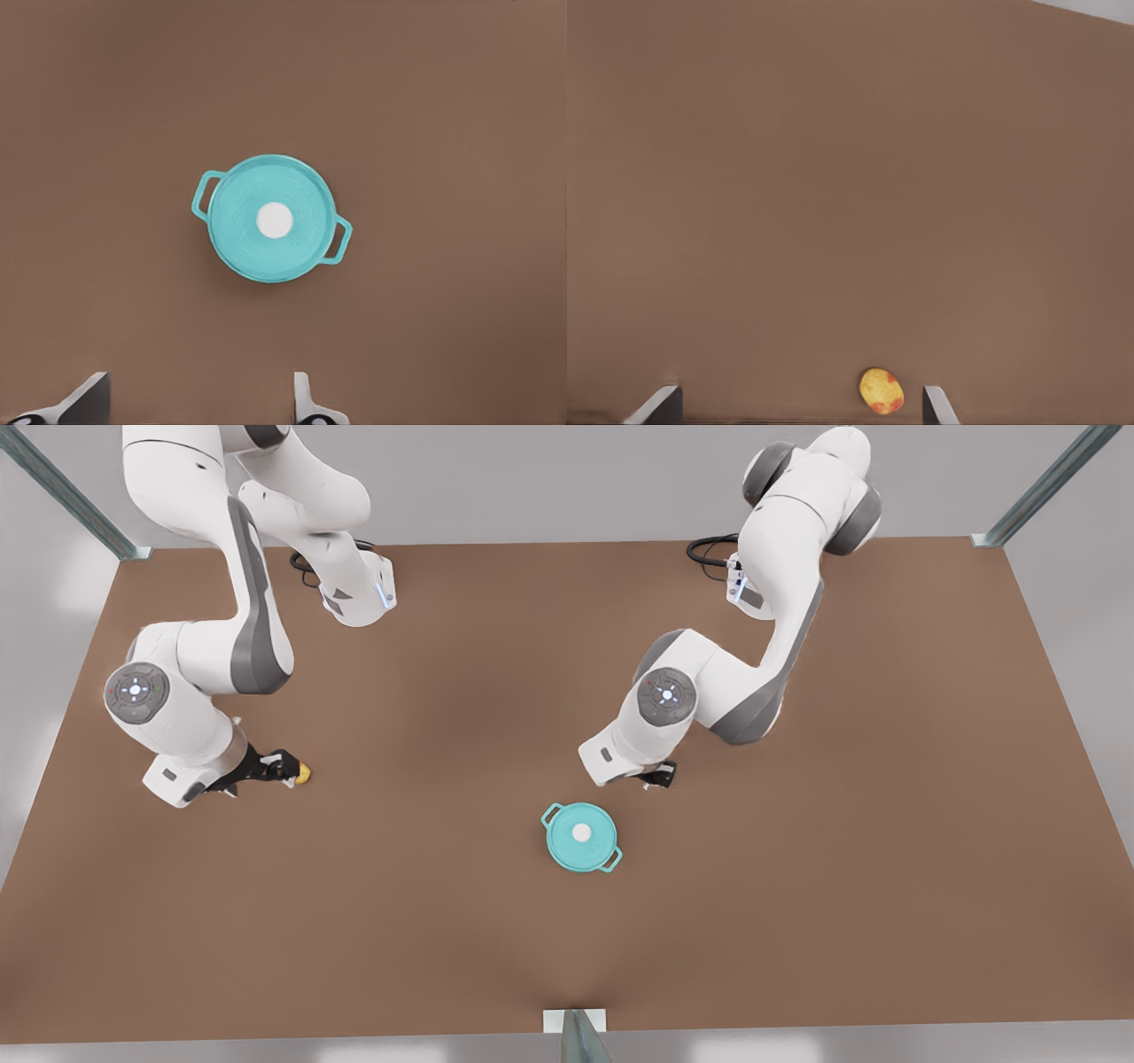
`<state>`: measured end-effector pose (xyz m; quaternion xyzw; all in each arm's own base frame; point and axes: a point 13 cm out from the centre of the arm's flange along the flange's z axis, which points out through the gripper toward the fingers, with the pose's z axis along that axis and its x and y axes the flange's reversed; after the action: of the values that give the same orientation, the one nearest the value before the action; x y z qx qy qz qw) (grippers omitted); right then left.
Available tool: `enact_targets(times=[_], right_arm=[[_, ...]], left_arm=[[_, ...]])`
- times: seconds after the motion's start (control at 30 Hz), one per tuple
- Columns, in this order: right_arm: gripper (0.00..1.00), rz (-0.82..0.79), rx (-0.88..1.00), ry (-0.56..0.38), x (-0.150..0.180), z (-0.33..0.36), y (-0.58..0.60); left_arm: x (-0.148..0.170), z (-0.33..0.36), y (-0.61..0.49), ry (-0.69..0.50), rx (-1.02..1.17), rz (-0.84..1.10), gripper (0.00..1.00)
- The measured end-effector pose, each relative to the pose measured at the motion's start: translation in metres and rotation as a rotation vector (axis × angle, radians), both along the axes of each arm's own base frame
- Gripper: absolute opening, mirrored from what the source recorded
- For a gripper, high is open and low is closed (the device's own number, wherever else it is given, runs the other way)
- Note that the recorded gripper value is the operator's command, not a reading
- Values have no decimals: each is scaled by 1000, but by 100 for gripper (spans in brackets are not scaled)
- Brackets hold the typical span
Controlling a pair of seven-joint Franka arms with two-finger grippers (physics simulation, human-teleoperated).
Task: Open the pot lid and put the potato into the pot
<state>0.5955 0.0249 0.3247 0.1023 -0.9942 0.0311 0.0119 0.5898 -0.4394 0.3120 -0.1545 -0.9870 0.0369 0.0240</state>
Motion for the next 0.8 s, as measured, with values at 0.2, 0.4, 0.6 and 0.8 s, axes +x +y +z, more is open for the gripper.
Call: enact_targets(times=[0.2,0.4,0.6,0.8], right_arm=[[100,89,4,70,-109,-109,-8],[100,170,20,3,-84,-182,-30],[100,250,16,-77,-65,-209,-63],[100,352,18,-61,-83,-231,-77]], left_arm=[[4,-107,-71,-61,17,142,100],[15,-140,-66,-121,50,272,100],[26,-172,-53,-146,84,345,100],[37,-200,-43,-153,83,410,100]])
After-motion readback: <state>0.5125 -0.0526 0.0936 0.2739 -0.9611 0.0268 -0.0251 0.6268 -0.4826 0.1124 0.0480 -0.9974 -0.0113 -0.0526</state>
